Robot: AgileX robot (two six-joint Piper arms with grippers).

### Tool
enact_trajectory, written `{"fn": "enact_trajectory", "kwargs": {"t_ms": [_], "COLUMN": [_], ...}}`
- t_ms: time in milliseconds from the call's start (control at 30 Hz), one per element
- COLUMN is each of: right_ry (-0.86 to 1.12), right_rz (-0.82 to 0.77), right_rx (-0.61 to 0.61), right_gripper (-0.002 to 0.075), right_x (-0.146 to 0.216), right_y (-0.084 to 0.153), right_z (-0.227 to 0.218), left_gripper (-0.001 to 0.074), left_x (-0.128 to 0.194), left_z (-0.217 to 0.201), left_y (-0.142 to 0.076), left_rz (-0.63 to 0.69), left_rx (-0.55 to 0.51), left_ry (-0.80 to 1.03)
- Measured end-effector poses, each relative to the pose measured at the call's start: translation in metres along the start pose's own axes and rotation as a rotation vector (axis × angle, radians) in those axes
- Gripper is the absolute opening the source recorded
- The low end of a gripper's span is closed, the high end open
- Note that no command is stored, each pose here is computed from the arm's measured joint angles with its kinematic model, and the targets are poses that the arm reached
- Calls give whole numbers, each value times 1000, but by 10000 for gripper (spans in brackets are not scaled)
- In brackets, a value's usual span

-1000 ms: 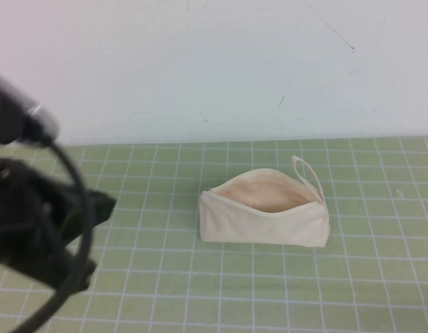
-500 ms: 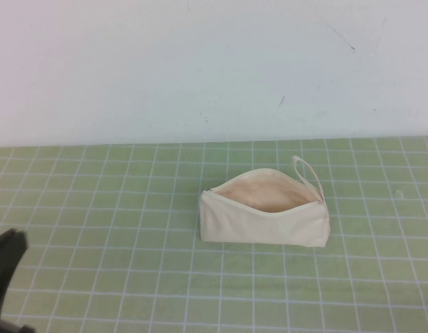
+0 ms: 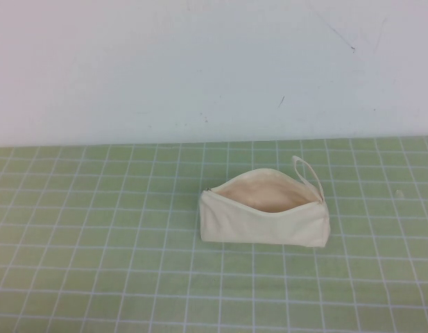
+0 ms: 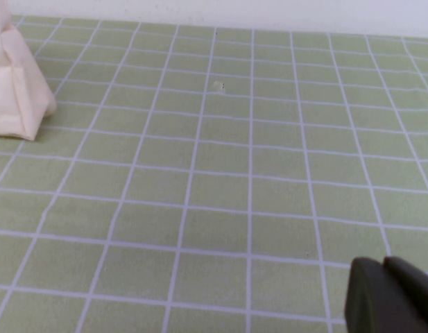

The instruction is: Put eraser into pencil case

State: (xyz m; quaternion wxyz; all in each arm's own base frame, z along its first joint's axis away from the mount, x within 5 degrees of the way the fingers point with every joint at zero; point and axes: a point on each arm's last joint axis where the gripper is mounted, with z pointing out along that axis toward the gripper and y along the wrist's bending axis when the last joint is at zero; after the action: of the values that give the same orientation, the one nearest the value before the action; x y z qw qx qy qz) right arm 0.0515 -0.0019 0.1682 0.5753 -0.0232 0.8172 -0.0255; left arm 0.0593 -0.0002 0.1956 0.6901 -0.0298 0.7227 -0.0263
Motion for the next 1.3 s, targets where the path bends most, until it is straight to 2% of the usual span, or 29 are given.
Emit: {"fn": "enact_trajectory", "kwargs": {"t_ms": [300, 1300], "right_ry": [0, 0], "right_rz": [0, 0], "right_rx": [0, 0], "right_gripper": [-1, -1], "right_x": [0, 0], "right_y": [0, 0], "right_z": [0, 0], "left_gripper": [0, -1], "left_x": [22, 22], "left_z": [-5, -5], "left_y": [-1, -1], "left_rz": [7, 38], "left_rx": [7, 11], "left_ry": [227, 242]}}
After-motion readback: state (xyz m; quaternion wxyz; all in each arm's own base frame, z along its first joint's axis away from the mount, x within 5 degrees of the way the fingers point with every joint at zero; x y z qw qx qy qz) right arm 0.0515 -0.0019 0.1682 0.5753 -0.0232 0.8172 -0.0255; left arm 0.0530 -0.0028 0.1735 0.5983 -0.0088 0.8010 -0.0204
